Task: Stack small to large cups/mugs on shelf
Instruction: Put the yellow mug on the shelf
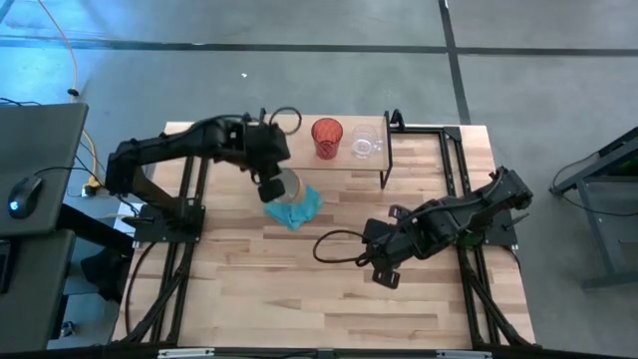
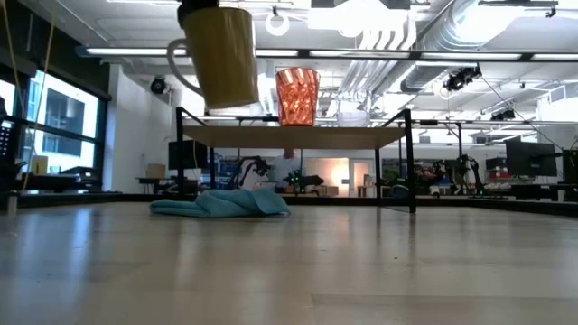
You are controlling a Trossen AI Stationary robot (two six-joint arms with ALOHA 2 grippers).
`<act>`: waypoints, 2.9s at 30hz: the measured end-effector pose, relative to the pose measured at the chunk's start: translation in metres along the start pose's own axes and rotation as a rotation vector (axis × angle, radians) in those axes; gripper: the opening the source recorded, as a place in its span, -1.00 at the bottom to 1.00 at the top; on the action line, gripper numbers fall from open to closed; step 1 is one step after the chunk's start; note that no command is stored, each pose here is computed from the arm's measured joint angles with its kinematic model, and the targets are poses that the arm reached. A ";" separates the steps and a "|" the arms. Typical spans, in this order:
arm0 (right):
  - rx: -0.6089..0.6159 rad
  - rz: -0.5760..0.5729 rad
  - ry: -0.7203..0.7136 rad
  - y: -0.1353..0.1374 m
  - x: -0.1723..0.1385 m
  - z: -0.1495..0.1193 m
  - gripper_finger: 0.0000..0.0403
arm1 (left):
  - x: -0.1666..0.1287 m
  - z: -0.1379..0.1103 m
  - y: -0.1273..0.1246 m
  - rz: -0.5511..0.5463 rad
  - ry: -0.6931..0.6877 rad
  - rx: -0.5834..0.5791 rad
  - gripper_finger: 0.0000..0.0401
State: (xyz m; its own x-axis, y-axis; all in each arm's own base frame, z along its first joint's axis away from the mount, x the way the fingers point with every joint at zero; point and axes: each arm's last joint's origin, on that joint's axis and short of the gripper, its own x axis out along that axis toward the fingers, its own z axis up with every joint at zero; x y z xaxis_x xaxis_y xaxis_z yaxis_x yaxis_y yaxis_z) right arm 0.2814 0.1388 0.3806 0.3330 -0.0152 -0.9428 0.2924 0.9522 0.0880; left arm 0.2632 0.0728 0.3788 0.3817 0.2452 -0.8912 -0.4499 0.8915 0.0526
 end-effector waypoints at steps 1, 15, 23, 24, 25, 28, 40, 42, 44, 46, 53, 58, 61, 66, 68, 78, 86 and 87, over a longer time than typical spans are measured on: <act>0.004 0.002 -0.002 0.000 0.000 0.000 -0.61 | -0.001 0.002 0.006 0.004 -0.005 -0.009 -0.99; 0.033 0.038 -0.034 0.006 0.000 0.001 -0.61 | 0.000 0.036 0.063 0.071 -0.044 -0.047 -0.99; 0.034 0.031 -0.045 0.010 -0.001 -0.002 -0.61 | 0.005 0.062 0.085 0.122 0.034 -0.010 -0.99; 0.034 0.028 -0.048 0.011 -0.001 -0.003 -0.61 | 0.004 0.064 0.088 0.132 0.028 -0.008 -0.99; 0.038 0.025 -0.052 0.012 -0.001 -0.004 -0.61 | 0.003 0.066 0.089 0.135 0.020 -0.005 -0.99; 0.033 0.015 -0.056 0.013 -0.002 -0.006 -0.61 | 0.003 0.070 0.095 0.140 0.020 -0.006 -0.99; 0.022 -0.020 -0.057 0.012 -0.002 -0.008 -0.61 | 0.009 0.064 0.126 0.166 0.112 -0.045 -0.99; 0.014 -0.021 -0.056 0.012 -0.002 -0.008 -0.61 | 0.009 0.062 0.131 0.164 0.122 -0.050 -0.99; 0.008 -0.022 -0.057 0.011 -0.002 -0.008 -0.61 | 0.009 0.062 0.134 0.160 0.118 -0.050 -0.99; 0.011 -0.023 -0.057 0.010 -0.002 -0.007 -0.61 | 0.009 0.062 0.135 0.159 0.113 -0.052 -0.99; 0.018 -0.025 -0.060 0.008 -0.001 -0.004 -0.61 | 0.023 0.063 0.141 0.120 0.153 -0.050 -0.99; 0.025 -0.026 -0.061 0.007 -0.001 -0.003 -0.61 | 0.030 0.066 0.142 0.111 0.158 -0.042 -0.99; 0.030 -0.026 -0.060 0.007 -0.001 -0.003 -0.61 | 0.032 0.067 0.142 0.102 0.155 -0.029 -0.99; 0.027 -0.026 -0.060 0.007 -0.001 -0.003 -0.61 | 0.033 0.068 0.142 0.083 0.144 -0.011 -0.99; 0.026 -0.027 -0.060 0.007 -0.001 -0.003 -0.61 | 0.033 0.069 0.142 0.086 0.138 -0.009 -0.97; 0.041 -0.026 -0.060 0.007 -0.001 -0.003 -0.61 | 0.034 0.068 0.147 0.088 0.139 -0.023 -0.69; 0.044 -0.026 -0.060 0.007 -0.001 -0.003 -0.61 | 0.034 0.068 0.147 0.089 0.139 -0.021 -0.67; 0.044 -0.027 -0.060 0.007 -0.001 -0.003 -0.61 | 0.034 0.068 0.147 0.089 0.139 -0.022 -0.67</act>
State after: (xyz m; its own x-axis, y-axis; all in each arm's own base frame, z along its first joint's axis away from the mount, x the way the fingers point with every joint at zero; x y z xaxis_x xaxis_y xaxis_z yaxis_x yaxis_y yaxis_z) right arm 0.2801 0.1466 0.3809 0.3774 -0.0597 -0.9241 0.3406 0.9369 0.0785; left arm 0.2655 0.2381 0.3867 0.2246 0.2664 -0.9373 -0.4948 0.8598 0.1258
